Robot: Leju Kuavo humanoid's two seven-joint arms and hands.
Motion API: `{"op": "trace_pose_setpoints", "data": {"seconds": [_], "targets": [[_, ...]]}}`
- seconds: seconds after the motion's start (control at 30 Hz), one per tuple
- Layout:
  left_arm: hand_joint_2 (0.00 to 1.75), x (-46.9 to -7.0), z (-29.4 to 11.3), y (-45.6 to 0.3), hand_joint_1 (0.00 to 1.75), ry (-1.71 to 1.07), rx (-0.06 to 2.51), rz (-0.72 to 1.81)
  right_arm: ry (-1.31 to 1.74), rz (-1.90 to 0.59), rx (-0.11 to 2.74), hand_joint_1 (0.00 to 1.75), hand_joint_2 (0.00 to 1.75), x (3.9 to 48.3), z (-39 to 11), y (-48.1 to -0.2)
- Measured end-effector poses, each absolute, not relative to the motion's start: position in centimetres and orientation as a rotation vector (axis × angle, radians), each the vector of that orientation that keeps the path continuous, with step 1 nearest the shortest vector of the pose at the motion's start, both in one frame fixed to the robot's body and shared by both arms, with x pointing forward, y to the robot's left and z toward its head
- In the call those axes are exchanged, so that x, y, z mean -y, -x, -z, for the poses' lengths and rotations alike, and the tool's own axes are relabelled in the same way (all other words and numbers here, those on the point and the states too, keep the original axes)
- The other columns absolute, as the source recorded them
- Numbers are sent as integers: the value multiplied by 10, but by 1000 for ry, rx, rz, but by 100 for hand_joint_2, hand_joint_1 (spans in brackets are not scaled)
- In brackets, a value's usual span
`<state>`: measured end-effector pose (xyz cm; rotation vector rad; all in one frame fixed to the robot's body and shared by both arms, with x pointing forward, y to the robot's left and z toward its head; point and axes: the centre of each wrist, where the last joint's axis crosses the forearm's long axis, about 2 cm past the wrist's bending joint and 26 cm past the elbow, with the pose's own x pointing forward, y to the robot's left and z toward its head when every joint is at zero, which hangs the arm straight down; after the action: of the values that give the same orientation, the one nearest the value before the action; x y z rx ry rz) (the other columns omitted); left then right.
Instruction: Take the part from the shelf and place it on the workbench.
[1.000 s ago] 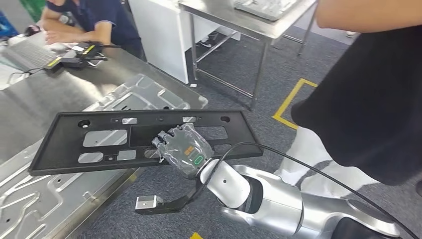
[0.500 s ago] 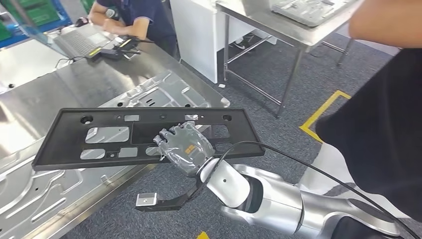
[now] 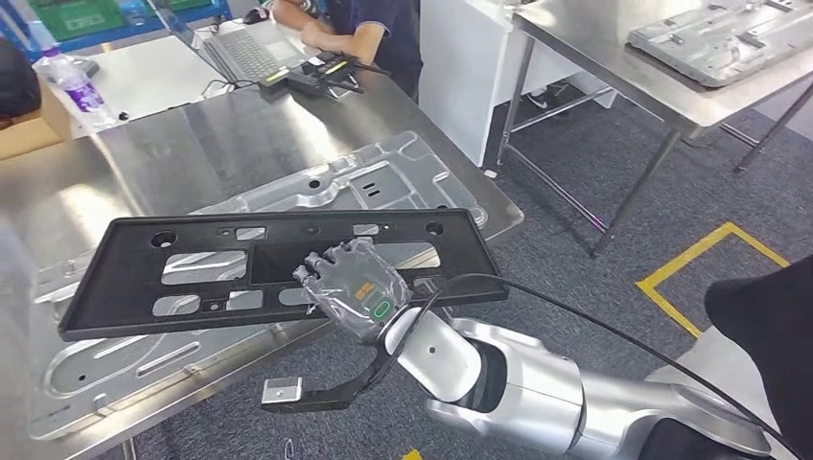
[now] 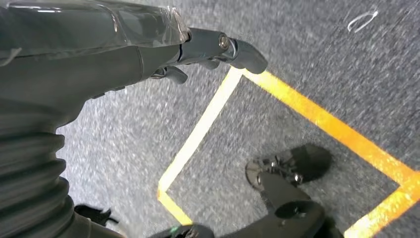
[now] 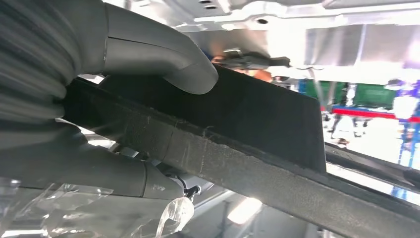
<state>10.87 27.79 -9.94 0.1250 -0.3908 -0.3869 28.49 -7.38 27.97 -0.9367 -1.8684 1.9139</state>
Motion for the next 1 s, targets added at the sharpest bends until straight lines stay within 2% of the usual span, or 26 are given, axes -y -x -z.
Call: {"op": "trace_pose_setpoints", "data": {"seconds": [1.0], "targets": [[175, -280, 100, -108, 0, -129, 366, 383, 889, -1957, 1822, 175, 175, 70, -274, -289]]}}
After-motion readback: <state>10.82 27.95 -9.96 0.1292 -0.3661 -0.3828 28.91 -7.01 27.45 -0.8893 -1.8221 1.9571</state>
